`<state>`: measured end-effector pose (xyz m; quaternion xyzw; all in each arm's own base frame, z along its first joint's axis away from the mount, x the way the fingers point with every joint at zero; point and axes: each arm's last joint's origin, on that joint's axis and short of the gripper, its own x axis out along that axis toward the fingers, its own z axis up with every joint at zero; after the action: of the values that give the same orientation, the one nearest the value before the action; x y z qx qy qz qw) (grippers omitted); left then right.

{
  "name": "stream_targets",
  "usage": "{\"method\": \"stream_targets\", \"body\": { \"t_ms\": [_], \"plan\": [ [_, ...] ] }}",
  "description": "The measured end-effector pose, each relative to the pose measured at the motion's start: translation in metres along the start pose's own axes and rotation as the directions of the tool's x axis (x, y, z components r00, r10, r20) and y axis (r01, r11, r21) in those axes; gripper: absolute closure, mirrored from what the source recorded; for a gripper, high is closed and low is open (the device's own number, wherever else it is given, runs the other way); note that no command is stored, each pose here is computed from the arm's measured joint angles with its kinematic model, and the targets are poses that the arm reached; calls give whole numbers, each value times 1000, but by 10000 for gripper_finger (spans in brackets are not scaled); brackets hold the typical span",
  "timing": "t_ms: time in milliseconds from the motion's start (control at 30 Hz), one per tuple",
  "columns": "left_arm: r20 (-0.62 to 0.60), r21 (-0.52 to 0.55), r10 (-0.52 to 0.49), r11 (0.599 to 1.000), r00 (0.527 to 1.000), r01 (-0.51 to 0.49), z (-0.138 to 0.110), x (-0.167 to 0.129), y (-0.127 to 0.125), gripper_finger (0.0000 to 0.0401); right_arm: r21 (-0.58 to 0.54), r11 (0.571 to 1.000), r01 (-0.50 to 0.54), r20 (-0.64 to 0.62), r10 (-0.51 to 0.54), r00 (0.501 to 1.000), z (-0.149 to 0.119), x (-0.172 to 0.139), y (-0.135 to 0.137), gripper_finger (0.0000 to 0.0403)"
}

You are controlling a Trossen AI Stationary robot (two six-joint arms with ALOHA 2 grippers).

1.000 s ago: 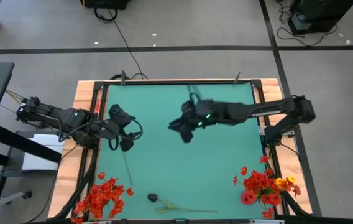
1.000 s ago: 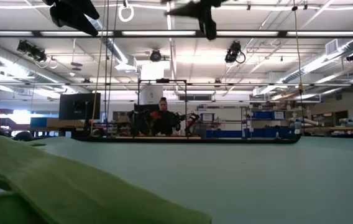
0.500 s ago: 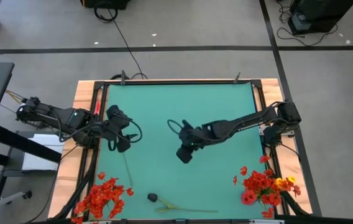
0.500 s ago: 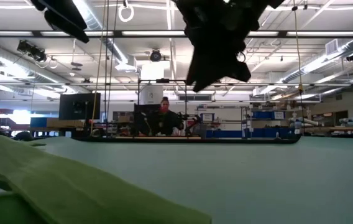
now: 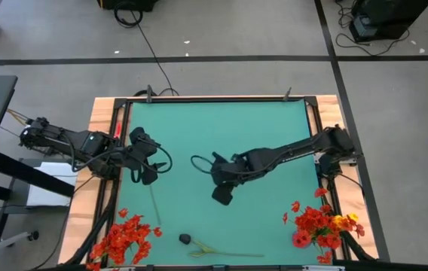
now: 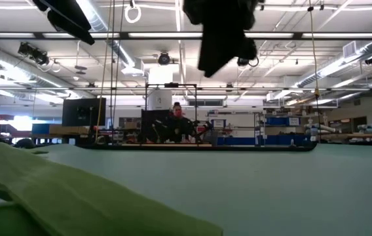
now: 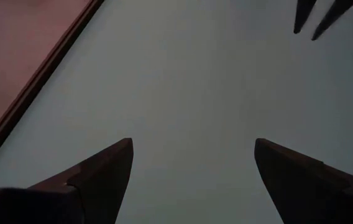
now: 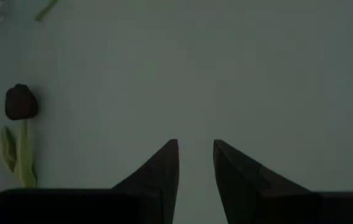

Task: Sort flowers into vase by color
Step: Put the bottom black tulip into the transparent vase

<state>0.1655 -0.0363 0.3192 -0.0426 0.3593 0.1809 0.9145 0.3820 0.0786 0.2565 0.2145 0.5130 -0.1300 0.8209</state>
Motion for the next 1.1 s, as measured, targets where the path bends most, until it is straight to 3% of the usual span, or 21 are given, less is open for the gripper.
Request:
{"method": "stream_targets", "body": {
  "t_ms": [100, 233, 567, 833, 1100],
  "plan": [
    [-1, 0, 1, 1000, 1000, -1, 0, 0, 0, 60, -95, 995, -39, -2, 39, 999, 6, 7, 21, 294],
    [-4, -14, 2, 1000, 1000, -2, 0, 0, 0, 60, -219, 971, -94, -43, 87, 995, -5, 27, 53, 293],
    [-15, -16, -1, 1000, 1000, 1, -1, 0, 0, 60, -486, 850, -205, -205, 117, 972, -85, 74, 115, 271],
    [-17, -11, -1, 1000, 1000, 1, -1, 0, 0, 60, -539, 784, -308, -298, 165, 940, -128, 98, 140, 244],
    [-20, -19, 0, 1000, 1000, 0, -2, 0, 1, 60, -535, 774, -339, -299, 202, 933, -137, 104, 148, 241]
  ]
}}
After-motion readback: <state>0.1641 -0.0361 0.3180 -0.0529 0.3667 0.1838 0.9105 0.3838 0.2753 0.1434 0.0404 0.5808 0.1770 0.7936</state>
